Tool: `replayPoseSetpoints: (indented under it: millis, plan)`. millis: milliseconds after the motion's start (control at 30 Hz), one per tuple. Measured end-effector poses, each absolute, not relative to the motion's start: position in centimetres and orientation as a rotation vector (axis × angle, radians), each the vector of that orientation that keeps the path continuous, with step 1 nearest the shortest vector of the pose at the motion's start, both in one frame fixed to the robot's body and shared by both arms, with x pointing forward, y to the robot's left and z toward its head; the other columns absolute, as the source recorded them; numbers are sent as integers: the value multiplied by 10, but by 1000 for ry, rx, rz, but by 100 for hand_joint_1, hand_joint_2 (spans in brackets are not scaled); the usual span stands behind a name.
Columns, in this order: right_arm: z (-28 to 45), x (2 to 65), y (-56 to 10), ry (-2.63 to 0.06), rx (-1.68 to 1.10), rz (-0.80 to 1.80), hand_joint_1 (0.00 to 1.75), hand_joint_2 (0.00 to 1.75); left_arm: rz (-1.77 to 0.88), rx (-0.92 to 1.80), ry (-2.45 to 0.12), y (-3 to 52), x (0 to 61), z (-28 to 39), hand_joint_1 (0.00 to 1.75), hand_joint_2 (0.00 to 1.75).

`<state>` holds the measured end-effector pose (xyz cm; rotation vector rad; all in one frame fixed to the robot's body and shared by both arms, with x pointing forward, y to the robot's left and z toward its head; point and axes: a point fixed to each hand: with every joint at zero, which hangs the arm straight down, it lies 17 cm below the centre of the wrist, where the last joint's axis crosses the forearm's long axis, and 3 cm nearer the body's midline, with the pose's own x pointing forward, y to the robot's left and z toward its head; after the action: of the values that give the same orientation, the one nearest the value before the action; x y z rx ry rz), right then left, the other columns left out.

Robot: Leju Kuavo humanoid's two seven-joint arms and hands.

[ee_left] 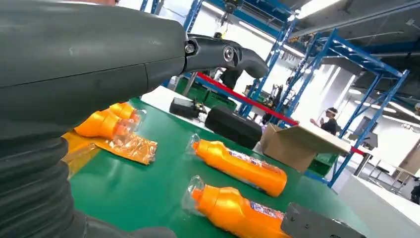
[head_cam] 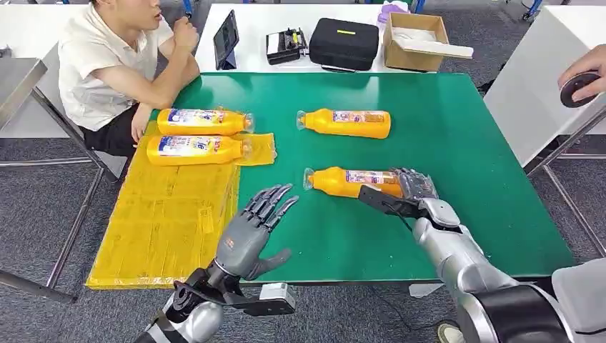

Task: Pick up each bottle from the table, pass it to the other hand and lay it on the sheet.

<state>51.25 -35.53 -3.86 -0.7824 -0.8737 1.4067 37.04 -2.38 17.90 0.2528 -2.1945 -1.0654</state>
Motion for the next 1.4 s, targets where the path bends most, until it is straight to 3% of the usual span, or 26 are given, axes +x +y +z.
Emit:
replayPoseSetpoints:
  millis: [400, 500, 667, 733, 767, 900, 1200, 1233, 1267, 1300, 1400]
  plan:
    - [-39, 506, -326, -1048, -621, 1350, 175, 175, -1009, 224, -2243, -22, 368, 188, 0, 175]
    - [-27, 500, -296, -1273, -439, 1141, 175, 175, -783, -27, -2204, -19, 362, 194, 0, 175]
    - [-26, 499, -295, -1282, -434, 1130, 175, 175, -755, -55, -2192, -20, 362, 195, 0, 175]
    - [-9, 479, -261, -1497, -202, 778, 175, 175, -61, -549, -1751, -3, 383, 172, 0, 175]
    - [7, 470, -243, -1577, -84, 634, 175, 175, 89, -667, -1632, 2, 385, 161, 0, 175]
    - [43, 464, -215, -1703, 7, 497, 175, 175, 221, -789, -1505, 4, 386, 146, 0, 175]
    - [80, 460, -187, -1814, 53, 481, 175, 175, 250, -819, -1454, 4, 385, 135, 0, 175]
    - [82, 460, -185, -1819, 57, 481, 175, 175, 253, -826, -1443, 4, 385, 134, 0, 0]
    - [83, 459, -183, -1823, 59, 484, 175, 175, 254, -826, -1435, 4, 385, 132, 0, 0]
    - [83, 459, -179, -1824, 61, 493, 175, 175, 253, -821, -1429, 4, 385, 130, 0, 175]
    - [78, 454, -159, -1810, 58, 567, 175, 175, 206, -771, -1455, 3, 385, 127, 0, 175]
